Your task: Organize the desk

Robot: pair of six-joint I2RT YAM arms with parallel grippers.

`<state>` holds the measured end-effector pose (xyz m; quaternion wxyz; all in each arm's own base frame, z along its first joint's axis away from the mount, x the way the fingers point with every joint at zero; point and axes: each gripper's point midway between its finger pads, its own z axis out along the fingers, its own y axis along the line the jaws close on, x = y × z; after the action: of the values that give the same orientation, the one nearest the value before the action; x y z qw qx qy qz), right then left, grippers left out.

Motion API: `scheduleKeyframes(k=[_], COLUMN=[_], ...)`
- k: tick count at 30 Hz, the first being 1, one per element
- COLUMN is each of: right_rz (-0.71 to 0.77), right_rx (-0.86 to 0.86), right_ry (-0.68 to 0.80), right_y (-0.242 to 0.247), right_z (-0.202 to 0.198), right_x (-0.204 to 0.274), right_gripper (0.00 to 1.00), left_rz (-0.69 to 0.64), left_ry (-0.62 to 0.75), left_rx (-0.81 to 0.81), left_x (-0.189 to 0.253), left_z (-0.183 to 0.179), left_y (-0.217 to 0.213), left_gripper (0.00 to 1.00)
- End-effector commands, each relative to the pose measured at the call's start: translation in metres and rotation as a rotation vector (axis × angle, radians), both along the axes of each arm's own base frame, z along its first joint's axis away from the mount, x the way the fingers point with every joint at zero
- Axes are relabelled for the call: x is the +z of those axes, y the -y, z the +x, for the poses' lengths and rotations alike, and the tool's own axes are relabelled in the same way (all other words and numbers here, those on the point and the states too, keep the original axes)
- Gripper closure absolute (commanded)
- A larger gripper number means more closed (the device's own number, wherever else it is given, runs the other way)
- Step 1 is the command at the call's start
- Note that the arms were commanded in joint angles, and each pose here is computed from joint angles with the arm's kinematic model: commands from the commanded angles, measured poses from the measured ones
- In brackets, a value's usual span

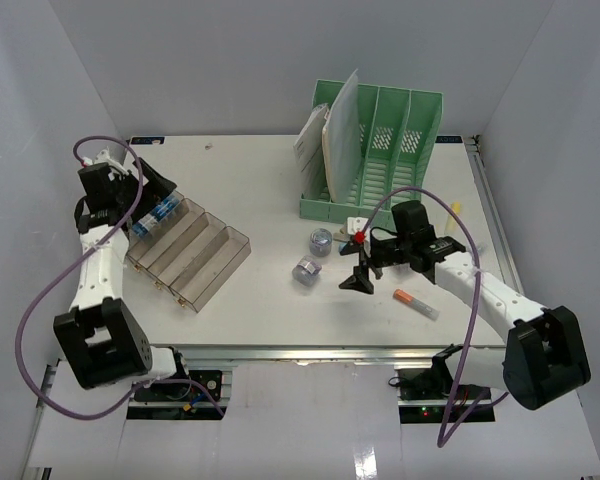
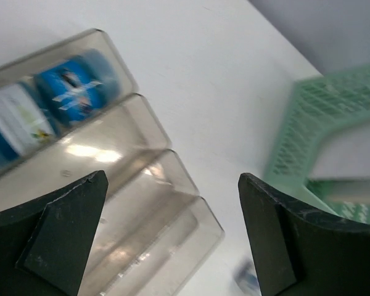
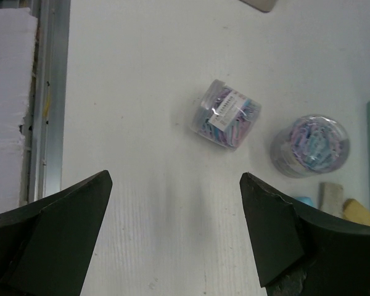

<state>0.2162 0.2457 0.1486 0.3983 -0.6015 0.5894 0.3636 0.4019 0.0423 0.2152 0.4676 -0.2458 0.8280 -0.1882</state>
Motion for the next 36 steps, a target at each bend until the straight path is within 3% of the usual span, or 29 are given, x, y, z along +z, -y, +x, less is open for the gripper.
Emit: scheduleKeyframes(k=[1,5,9,12,21,36], right_rz=[-0.134,-0.216,-0.225,-0.227,-0.322,-0.370], right_rx=[-0.022,-0.124,-0.381,-0.453,-0.476,-0.472], right_ry=[0.009,0.013,0.007,-0.041,-0.180,-0.214], right_y=[-0.023,-0.036,-0.042,-0.048,-0.072,-0.087], right_z=[-0.008,-0.005,0.031,0.040,0.046,0.057], right_x=[-0.015,-0.030,-0.030,-0.031,-0.063,-0.082], right_gripper=[0.09,0.10,0.10,0.10,0.10,0.07], left_rz=[-0.155,-0.253,-0.220,-0.182,-0.110,-0.072], left_ry=[0.188,0.245,0.292,0.315,0.377,0.399], left_rx=[-0.341,-0.518,-0.613,-0.626,-0.592,-0.545], left_x=[0.035,0.021,0.011,0.002,0.009,0.017], left_z=[-0.027,-0.066,-0.101,-0.115,-0.128,-0.127], left_y=[0.084,0.130,0.146,0.147,0.144,0.137], left_gripper=[0.02,0.02,0.02,0.02,0.02,0.02])
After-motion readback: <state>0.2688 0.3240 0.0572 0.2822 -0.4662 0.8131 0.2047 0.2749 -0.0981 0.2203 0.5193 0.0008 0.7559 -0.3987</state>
